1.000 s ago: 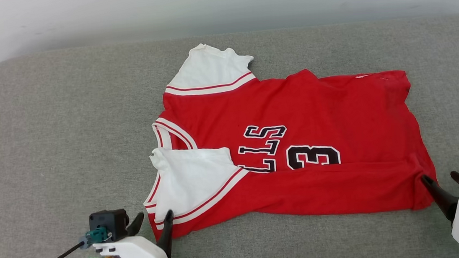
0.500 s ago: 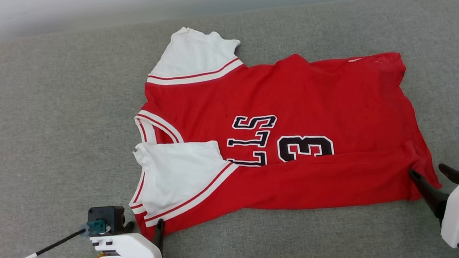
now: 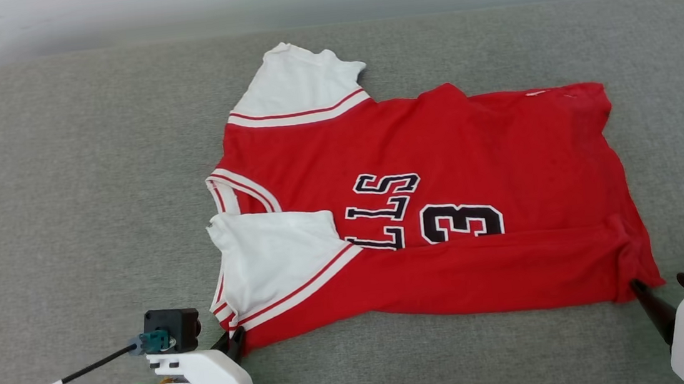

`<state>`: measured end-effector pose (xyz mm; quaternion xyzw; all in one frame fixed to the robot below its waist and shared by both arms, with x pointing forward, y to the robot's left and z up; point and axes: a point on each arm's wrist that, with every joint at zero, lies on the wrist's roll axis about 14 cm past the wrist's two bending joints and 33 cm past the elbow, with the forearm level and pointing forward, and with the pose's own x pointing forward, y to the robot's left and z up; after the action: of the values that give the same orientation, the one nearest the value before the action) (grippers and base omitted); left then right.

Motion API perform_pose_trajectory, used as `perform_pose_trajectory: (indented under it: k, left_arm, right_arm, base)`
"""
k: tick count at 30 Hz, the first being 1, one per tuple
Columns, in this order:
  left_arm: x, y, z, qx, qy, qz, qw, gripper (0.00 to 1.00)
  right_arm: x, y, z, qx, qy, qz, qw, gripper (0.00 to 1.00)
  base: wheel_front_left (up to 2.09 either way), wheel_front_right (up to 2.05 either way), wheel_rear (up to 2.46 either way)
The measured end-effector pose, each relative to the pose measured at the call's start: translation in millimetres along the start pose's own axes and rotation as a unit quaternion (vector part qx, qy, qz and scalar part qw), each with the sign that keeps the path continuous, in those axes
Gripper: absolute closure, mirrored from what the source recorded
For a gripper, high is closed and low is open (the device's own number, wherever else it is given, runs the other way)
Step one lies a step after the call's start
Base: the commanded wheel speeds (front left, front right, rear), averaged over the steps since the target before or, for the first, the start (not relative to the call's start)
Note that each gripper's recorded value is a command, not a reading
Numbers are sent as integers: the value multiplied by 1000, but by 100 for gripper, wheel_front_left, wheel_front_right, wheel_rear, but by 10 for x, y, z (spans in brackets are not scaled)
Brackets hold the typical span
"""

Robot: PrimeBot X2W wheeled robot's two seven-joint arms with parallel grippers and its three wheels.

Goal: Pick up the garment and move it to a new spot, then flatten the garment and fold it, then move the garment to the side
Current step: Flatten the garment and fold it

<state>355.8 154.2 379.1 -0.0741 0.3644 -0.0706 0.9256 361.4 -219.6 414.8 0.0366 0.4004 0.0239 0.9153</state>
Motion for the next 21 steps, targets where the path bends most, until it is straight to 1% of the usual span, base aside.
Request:
perform_pose_trajectory:
  k: [6, 10, 16, 19, 21]
  left_arm:
    - [-190, -1, 288, 4, -57, 3, 998, 100]
    - [-266, -63, 392, 5, -74, -6, 997, 100]
    - [-294, -95, 428, 4, -78, -10, 997, 100]
    - [-276, -81, 377, 1, -69, -8, 998, 100]
    - [-257, -58, 334, -1, -61, -5, 998, 100]
  right_arm:
    - [138, 46, -87, -9, 27, 3, 1000, 0]
    - [272, 19, -148, -24, 48, -4, 999, 0]
    - [446, -52, -185, -33, 65, -20, 997, 0]
    - [515, -80, -210, -45, 75, -27, 996, 0]
    - [553, -69, -247, -41, 83, -25, 995, 0]
  base:
    - [0, 0, 0]
    - [0, 0, 0]
    - [0, 0, 0]
    - [0, 0, 0]
    - [0, 0, 0]
